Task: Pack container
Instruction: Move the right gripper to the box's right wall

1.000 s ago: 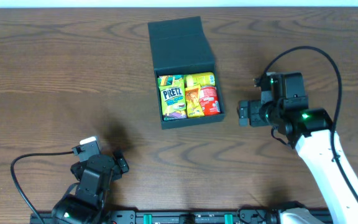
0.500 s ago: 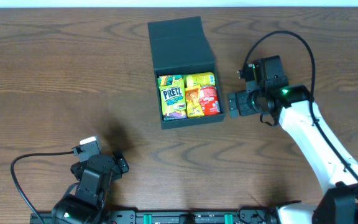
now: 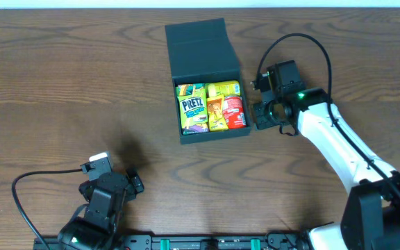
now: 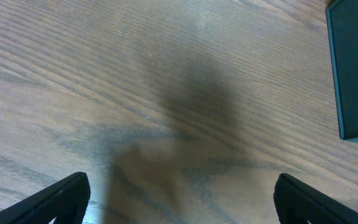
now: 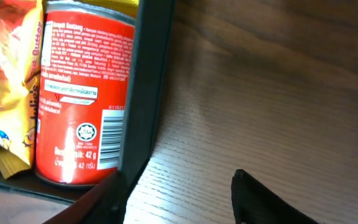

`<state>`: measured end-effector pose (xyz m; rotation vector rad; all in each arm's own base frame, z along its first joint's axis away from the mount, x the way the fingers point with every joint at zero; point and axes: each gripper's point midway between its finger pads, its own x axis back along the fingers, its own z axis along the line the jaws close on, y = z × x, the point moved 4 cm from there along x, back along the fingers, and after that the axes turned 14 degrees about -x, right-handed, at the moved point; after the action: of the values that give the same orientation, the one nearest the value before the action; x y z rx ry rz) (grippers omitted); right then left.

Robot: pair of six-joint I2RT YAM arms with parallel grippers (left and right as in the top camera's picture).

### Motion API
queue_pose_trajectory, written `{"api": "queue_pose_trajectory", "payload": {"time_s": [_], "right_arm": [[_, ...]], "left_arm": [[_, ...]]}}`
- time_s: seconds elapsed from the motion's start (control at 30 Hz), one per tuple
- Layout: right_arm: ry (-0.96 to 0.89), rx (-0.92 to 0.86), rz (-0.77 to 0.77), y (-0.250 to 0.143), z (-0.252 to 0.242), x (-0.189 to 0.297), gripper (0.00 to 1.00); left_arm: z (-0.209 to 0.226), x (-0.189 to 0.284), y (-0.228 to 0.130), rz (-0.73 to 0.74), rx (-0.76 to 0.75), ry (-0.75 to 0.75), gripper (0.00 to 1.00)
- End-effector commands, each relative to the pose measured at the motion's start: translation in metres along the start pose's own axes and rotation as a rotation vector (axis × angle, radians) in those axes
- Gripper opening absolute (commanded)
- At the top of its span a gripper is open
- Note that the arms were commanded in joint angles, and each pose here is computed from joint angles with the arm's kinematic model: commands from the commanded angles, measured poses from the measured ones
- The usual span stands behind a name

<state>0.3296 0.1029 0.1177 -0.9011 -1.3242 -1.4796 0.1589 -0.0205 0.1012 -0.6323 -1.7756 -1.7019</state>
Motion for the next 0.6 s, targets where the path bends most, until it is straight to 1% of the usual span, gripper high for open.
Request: {"api": "queue_pose_trajectory", "payload": {"time_s": [0.0,0.2,0.33,0.57], "right_arm": [[0.015,0.013,-0.020,0.006,0.006,0.003,0.56],[0.036,0.019,-0.013,0.005,0.011,0.002,0.56],[0.055,0.010,-0.016,0.005,0.016,0.002,0.52],[0.055,0.007,-0.010,0.005,0.018,-0.002,0.51]], "left_arm": [[0.003,0.000,0.001,-0.008,0.013,0.019,0.95],[0.003,0.000,0.001,-0.008,0.013,0.019,0.95],[0.003,0.000,0.001,-0.008,0.013,0.019,0.95],[0.003,0.000,0.001,-0.008,0.013,0.019,0.95]]}}
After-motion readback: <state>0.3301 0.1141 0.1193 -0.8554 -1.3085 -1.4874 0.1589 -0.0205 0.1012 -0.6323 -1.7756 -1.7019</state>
